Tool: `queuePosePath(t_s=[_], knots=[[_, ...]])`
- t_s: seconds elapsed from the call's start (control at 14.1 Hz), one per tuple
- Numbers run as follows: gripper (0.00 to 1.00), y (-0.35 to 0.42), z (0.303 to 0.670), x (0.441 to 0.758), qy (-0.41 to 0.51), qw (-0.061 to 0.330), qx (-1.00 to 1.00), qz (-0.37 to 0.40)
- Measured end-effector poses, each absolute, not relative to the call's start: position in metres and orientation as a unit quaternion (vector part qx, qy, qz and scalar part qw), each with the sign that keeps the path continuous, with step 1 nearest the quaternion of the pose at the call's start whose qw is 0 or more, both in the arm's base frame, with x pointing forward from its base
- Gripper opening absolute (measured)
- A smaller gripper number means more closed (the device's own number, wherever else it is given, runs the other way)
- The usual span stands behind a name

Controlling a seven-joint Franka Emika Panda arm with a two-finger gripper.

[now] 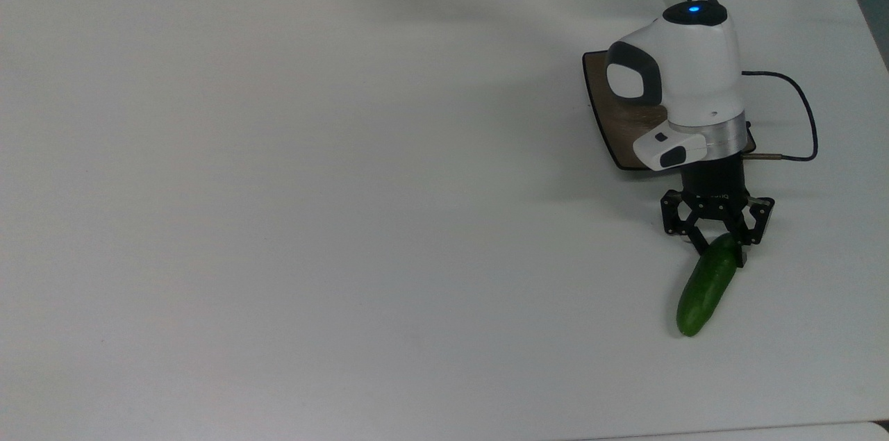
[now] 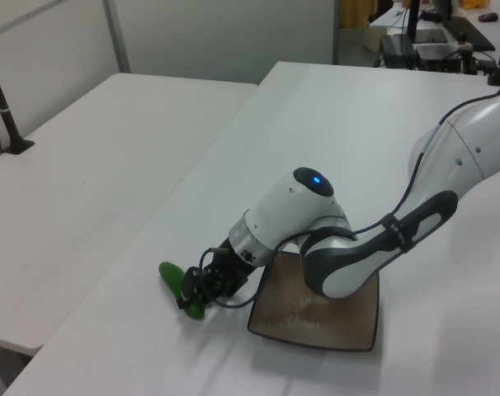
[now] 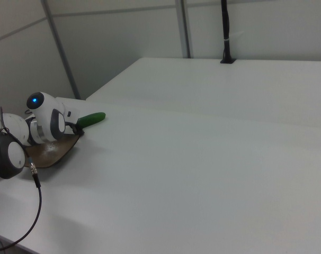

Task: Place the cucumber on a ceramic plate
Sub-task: 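Lift the cucumber and carry it over the brown plate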

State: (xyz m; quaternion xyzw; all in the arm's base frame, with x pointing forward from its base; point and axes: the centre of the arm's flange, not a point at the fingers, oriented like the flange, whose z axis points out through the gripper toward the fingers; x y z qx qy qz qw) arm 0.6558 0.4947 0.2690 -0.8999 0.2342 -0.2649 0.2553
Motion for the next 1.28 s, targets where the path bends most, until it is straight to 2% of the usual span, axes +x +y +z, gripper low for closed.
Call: queuePosePath(t_s=[0.64,1.28], knots=[[0.48,0.493,0.272,0.659,0.236,0.258,-0.898,-0.267],[0.48,0.483,0.356,0.653,0.223,0.282,-0.889,-0.282]])
